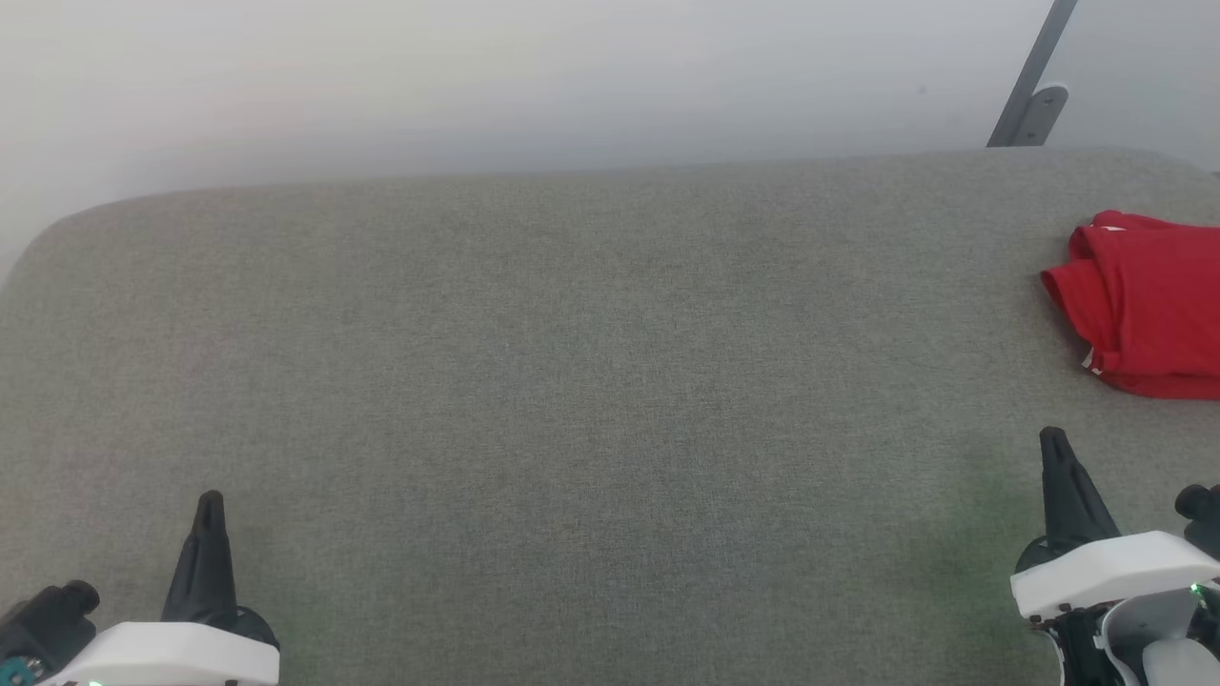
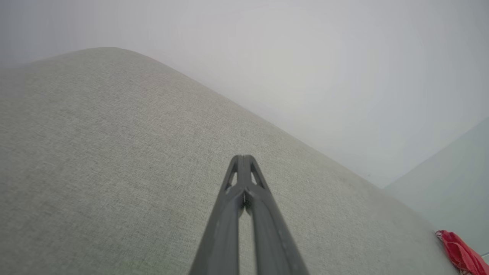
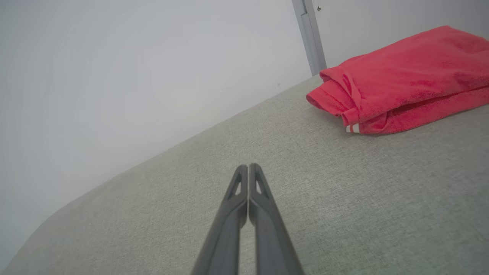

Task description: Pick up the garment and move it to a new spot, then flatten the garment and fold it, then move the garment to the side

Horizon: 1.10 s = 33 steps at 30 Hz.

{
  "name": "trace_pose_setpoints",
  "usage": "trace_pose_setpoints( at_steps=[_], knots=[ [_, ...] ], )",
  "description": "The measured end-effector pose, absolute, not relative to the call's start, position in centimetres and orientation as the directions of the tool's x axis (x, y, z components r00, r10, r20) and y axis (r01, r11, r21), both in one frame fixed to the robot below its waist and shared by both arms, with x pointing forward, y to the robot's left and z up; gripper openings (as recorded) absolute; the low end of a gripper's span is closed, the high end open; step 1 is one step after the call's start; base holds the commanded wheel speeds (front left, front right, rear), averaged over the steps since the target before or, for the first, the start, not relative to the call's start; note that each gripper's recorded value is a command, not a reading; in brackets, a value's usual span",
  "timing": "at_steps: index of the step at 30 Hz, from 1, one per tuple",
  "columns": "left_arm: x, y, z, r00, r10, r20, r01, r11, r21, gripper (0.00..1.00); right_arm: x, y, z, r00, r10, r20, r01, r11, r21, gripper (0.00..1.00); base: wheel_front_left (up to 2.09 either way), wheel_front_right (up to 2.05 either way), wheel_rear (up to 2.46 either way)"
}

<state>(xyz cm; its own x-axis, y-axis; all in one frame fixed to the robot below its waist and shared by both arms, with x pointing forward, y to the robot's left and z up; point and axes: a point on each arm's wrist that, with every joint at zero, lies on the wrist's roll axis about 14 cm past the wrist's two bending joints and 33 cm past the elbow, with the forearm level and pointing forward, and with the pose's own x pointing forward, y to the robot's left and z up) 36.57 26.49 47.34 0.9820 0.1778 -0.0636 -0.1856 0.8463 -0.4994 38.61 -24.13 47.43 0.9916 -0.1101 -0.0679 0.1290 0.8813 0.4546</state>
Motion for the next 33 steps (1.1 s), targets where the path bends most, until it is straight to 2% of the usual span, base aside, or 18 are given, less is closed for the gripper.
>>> trace_pose_setpoints(
  at_steps=[19,33],
  knots=[
    [37.1,25.1,47.3,0.984,0.155,-0.090,-0.172,0.668,-0.724,0.00,38.6,-23.4,47.5,0.990,-0.108,-0.088,0.139,0.705,0.695,0.00,0.00,0.00,0.00],
    [37.5,24.0,47.6,0.987,0.127,-0.094,-0.148,0.543,-0.826,0.00,38.7,-22.8,47.9,0.992,-0.092,-0.090,0.127,0.571,0.811,0.00,0.00,0.00,0.00]
  ],
)
